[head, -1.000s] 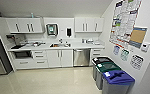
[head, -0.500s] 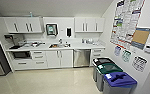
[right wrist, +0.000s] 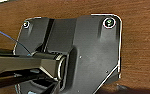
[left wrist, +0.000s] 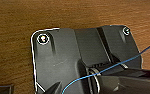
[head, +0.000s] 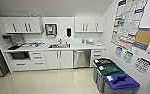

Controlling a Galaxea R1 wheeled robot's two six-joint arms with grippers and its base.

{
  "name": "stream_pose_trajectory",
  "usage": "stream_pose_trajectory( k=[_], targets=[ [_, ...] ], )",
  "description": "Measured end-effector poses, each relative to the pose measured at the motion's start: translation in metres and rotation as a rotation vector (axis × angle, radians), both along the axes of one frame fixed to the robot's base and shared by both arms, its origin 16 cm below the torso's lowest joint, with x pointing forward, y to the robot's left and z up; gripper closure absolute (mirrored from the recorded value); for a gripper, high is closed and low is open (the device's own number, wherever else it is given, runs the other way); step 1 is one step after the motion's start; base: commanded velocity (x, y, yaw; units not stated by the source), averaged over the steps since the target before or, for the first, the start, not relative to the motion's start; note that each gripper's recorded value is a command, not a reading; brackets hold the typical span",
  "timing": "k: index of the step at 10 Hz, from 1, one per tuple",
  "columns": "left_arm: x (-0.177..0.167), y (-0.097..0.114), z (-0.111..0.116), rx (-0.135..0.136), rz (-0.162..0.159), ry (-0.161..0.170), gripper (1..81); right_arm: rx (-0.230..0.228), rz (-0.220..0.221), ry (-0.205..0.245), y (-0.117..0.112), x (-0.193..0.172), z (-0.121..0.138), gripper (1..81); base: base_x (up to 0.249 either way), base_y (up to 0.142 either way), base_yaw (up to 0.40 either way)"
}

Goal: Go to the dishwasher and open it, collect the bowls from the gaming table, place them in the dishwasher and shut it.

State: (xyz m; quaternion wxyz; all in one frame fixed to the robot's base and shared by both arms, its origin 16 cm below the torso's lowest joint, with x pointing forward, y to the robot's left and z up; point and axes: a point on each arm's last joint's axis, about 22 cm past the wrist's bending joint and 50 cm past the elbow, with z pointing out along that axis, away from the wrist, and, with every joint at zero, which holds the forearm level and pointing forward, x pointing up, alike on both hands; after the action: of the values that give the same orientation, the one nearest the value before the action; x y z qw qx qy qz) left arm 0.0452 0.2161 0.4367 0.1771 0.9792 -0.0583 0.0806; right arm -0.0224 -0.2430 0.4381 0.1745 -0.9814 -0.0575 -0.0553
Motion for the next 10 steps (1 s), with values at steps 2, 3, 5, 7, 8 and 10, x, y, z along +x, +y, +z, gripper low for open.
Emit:
stream_pose_trajectory(
  k=[2,3,5,7,8,10],
  targets=[
    [0.0000,0.0000,0.0000,0.000,0.000,0.000,1.0,0.000,0.000,0.000,0.0002,0.0000,0.0000,1.0,0.101,0.000,0.000],
    [0.0004,0.0003,0.0000,0.000,0.000,0.000,1.0,0.000,0.000,-0.001,0.0002,0.0003,0.0000,1.0,0.101,0.000,0.000],
    [-0.0006,0.0027,-0.0002,0.003,0.000,0.001,1.0,0.004,0.000,0.000,0.0032,0.0003,0.0000,1.0,0.101,0.000,0.000],
    [0.0016,0.0028,0.0000,0.003,0.002,-0.001,1.0,0.009,0.000,0.000,0.0075,0.0005,0.0001,1.0,0.101,0.000,0.000],
    [0.0015,0.0028,0.0000,0.003,0.002,-0.002,1.0,0.008,0.000,-0.001,0.0066,0.0008,0.0000,1.0,0.101,0.000,0.000],
    [0.0001,0.0023,-0.0001,0.003,0.002,0.000,1.0,0.008,0.000,0.000,0.0067,0.0003,0.0000,1.0,0.101,0.000,0.000]
  ],
)
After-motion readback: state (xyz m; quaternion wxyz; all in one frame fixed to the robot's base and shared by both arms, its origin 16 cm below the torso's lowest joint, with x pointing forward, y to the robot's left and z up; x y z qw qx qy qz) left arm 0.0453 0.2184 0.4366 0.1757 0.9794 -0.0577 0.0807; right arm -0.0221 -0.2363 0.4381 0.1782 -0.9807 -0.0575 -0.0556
